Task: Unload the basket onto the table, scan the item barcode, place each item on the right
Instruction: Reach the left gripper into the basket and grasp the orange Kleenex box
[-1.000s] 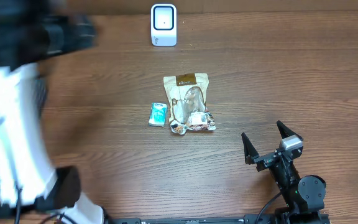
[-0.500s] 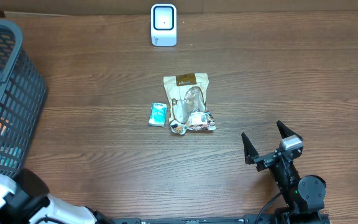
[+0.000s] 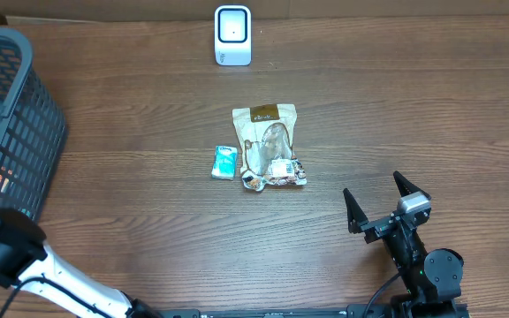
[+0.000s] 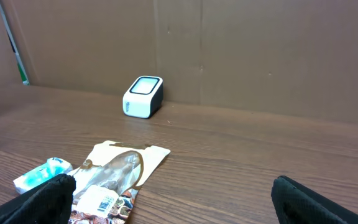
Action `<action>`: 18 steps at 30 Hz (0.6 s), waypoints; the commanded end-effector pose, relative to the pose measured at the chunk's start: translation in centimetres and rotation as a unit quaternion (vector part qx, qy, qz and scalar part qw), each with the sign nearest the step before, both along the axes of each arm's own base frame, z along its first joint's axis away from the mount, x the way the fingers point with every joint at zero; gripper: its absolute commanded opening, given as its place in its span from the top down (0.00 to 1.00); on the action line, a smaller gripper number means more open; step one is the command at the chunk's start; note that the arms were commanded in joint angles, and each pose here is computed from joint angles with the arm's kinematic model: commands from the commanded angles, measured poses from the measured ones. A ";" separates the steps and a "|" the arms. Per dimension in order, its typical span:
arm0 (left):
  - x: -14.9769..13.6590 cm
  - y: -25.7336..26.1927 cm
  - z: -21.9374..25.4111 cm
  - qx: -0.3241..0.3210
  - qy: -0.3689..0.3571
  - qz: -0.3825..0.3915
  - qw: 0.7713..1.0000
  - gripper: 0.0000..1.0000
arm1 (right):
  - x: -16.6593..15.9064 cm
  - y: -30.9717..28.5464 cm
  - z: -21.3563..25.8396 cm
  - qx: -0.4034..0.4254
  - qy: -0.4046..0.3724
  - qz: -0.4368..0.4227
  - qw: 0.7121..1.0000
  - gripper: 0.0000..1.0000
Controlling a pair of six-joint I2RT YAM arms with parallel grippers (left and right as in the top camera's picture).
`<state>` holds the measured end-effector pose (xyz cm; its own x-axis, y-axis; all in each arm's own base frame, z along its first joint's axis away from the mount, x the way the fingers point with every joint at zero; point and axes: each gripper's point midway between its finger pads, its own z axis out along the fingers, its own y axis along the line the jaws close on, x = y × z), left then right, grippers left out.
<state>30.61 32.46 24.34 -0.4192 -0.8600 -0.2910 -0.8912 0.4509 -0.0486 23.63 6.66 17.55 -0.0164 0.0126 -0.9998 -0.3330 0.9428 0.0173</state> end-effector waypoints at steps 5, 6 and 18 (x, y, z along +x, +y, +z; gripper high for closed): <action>0.6 1.1 -6.8 -0.044 0.077 -0.031 0.996 0.10 | 0.0 0.0 -0.1 0.001 -0.003 -0.002 1.000 0.00; 0.7 1.1 -7.3 -0.048 0.081 -0.032 0.995 0.10 | 0.0 0.0 -0.1 0.001 -0.003 -0.002 1.000 0.00; 0.9 -0.1 -16.8 -0.086 0.164 -0.046 0.982 0.18 | 0.0 0.0 -0.1 0.001 -0.003 -0.002 1.000 0.00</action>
